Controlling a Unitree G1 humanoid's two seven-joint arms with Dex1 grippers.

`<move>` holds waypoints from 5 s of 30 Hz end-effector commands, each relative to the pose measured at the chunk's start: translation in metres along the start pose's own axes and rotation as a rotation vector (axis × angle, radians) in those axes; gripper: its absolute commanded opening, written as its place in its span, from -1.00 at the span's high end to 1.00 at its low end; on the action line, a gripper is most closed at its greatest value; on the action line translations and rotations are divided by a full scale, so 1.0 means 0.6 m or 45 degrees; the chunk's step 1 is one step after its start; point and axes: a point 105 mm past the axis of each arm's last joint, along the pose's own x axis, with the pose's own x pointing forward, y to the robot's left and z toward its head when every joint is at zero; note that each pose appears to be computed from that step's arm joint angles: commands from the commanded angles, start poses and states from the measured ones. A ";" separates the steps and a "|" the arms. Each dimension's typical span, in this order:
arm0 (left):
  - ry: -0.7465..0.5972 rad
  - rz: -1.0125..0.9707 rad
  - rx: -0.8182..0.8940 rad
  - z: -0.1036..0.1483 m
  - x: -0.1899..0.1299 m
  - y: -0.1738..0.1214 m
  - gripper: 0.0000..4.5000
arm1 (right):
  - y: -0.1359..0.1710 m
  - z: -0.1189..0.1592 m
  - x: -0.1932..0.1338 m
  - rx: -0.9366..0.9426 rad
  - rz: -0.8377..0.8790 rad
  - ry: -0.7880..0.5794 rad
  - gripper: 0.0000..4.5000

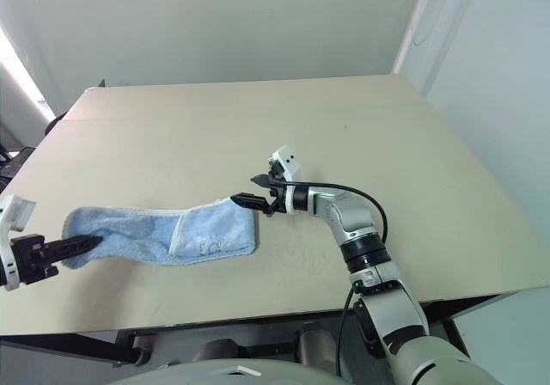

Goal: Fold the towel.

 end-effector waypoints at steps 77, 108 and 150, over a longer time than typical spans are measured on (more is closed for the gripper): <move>-0.232 -0.664 0.908 -0.058 0.338 -0.135 -0.60 | -0.026 -0.022 -0.148 -0.053 -0.297 0.026 -1.00; 0.136 -0.447 0.649 -0.045 0.085 -0.111 -0.60 | 0.031 -0.046 -0.076 0.899 0.175 0.188 -1.00; 0.108 -0.324 0.593 -0.072 0.088 -0.097 -0.62 | 0.106 -0.048 0.030 1.279 0.352 0.285 0.99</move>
